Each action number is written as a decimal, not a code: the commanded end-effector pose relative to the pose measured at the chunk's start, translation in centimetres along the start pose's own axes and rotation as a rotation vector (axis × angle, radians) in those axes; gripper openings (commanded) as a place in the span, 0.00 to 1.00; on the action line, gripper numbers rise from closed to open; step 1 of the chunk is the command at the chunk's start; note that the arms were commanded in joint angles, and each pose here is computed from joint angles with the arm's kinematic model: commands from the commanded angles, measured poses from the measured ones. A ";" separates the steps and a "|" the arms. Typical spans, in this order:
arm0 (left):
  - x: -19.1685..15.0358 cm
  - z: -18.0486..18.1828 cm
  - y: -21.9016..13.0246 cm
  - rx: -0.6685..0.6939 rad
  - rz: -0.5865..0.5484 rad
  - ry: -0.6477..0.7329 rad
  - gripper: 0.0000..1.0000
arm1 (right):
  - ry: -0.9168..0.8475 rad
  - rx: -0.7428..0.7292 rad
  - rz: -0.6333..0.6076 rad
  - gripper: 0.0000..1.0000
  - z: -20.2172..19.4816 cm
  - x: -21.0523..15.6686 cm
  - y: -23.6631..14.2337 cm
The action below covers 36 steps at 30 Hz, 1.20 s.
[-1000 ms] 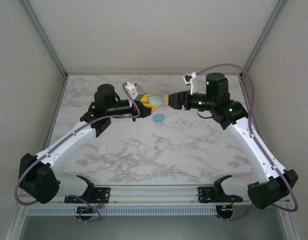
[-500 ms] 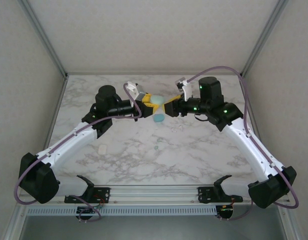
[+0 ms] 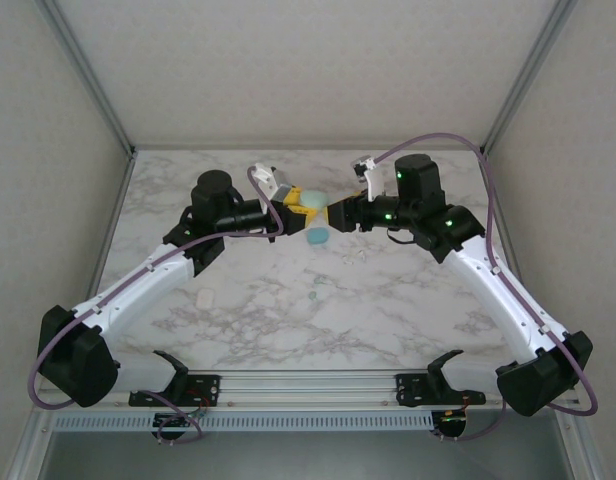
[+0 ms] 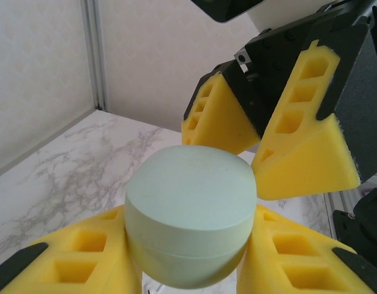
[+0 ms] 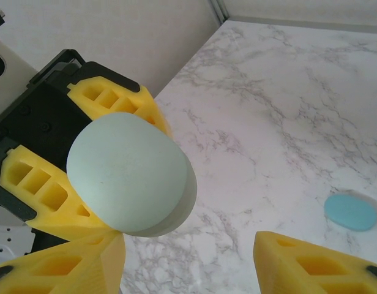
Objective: Insert the wireless bluetooth earbuds into the charging case
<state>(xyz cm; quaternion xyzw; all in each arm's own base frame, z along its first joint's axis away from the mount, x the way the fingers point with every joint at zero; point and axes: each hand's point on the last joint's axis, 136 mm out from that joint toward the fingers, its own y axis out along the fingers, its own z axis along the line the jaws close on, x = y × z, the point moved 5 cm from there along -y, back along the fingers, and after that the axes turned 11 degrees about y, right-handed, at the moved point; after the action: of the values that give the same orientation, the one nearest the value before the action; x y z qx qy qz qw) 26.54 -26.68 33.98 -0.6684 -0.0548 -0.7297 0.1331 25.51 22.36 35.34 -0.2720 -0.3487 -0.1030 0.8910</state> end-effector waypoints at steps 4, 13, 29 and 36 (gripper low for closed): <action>1.7 -2.3 0.0 -0.119 -0.031 0.043 0.24 | -0.003 -0.015 -0.130 0.58 0.7 3.2 -0.5; 2.0 -2.3 0.0 -0.096 -0.051 0.054 0.23 | 0.064 -0.056 -0.144 0.58 0.4 4.1 -0.5; 1.1 -0.1 -1.2 0.108 -0.079 0.031 0.24 | 0.245 -0.257 -0.156 0.59 -2.2 2.8 -4.9; 1.2 -0.2 -2.8 0.168 -0.084 0.035 0.23 | 0.460 -0.479 0.160 0.42 -11.1 -3.7 -0.6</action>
<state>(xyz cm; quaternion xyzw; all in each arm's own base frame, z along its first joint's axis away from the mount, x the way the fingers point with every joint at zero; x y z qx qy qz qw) 25.97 -25.27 33.37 -0.6581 -0.1041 -0.7272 0.1652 29.46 15.72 32.29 -0.4081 -0.1698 -0.2341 0.8659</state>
